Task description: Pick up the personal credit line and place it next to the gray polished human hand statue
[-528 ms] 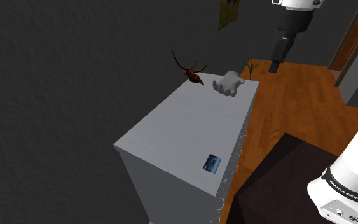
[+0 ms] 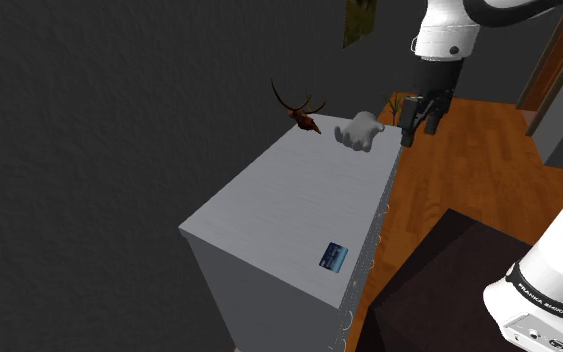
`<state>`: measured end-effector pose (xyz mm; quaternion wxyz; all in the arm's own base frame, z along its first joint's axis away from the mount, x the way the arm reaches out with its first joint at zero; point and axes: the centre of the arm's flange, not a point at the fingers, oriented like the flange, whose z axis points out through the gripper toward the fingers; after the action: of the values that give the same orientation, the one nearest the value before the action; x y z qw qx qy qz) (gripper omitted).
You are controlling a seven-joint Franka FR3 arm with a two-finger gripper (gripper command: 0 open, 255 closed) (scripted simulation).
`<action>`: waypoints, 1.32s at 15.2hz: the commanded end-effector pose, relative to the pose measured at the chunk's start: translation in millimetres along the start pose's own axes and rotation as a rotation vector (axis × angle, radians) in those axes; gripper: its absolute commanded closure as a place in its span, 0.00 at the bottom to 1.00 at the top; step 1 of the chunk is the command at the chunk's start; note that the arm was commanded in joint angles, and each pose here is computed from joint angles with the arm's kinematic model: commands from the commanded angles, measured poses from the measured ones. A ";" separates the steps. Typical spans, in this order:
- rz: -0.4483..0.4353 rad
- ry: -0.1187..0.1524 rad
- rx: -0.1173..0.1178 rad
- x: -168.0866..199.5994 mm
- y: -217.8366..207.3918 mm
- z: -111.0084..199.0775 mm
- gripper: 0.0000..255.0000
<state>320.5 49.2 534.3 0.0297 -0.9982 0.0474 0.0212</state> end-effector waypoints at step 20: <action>0.960 -0.383 0.269 71.4 -92.5 247.5 0.00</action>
<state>384.2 146.6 301.2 0.1466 -0.8456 0.4727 0.2000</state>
